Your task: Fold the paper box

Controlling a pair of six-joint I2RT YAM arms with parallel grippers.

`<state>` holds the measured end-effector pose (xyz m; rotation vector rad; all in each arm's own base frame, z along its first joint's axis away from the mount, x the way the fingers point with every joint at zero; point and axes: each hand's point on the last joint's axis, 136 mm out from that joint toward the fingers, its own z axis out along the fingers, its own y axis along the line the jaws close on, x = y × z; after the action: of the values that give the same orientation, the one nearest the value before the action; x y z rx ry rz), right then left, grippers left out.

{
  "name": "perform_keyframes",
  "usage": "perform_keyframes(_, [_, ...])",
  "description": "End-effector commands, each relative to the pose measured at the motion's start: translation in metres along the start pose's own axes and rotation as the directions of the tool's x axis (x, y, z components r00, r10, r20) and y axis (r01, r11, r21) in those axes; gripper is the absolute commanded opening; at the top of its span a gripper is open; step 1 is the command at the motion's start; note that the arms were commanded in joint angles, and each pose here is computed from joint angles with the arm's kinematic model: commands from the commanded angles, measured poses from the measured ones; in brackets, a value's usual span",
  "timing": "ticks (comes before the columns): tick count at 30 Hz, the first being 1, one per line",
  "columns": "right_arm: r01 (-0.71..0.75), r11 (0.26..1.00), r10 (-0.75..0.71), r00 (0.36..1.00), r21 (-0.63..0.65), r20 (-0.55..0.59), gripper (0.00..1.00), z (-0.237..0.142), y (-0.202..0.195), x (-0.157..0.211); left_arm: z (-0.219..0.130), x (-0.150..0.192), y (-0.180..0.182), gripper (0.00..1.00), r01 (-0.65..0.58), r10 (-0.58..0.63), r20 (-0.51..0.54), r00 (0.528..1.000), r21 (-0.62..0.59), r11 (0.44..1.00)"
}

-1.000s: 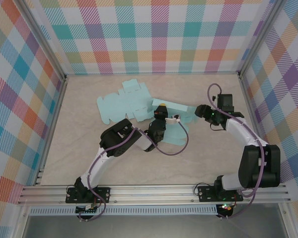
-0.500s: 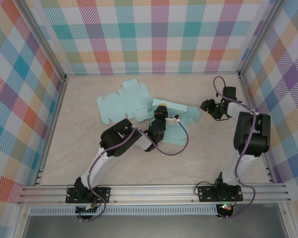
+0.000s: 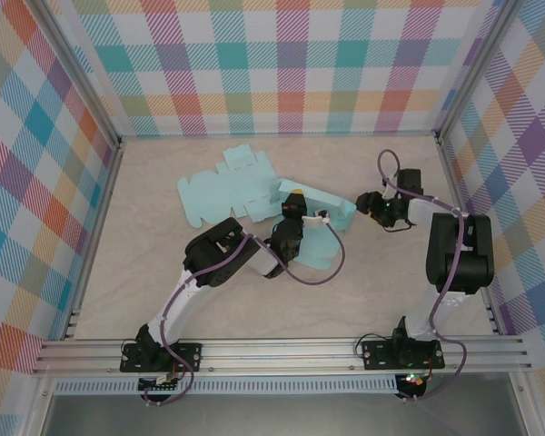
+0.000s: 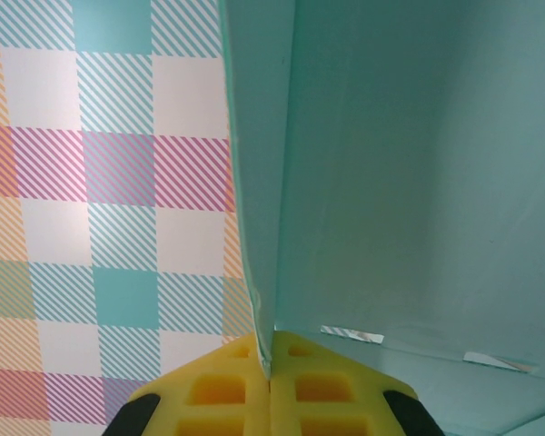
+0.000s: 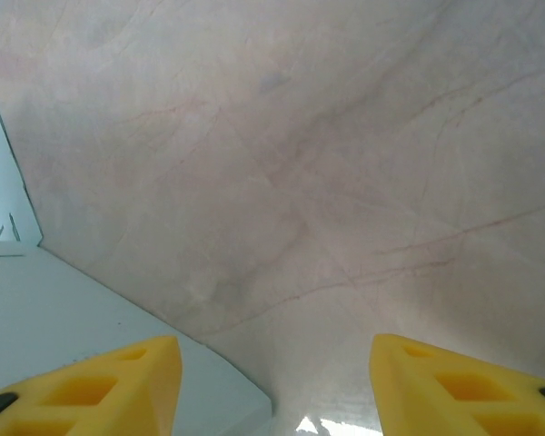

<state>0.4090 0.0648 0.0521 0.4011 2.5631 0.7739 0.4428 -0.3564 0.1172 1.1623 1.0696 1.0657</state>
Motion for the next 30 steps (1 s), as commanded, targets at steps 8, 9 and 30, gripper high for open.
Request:
perform_keyframes(8, [0.02, 1.0, -0.02, 1.0, 0.016, -0.008, 0.62, -0.01, 0.011, 0.027, -0.007, -0.009, -0.027, 0.0, -0.065, 0.063, 0.038, 0.997, 0.055, 0.996])
perform_keyframes(9, [0.02, 1.0, -0.02, 1.0, 0.012, -0.006, 0.63, -0.011, 0.011, 0.03, -0.007, -0.009, -0.027, 0.0, -0.066, 0.064, 0.039, 0.997, 0.056, 0.996])
perform_keyframes(30, [0.113, 0.988, -0.114, 0.994, -0.102, 0.0, 0.64, -0.006, 0.046, 0.062, -0.009, -0.014, -0.029, 0.0, -0.081, 0.077, 0.062, 0.995, 0.057, 0.995])
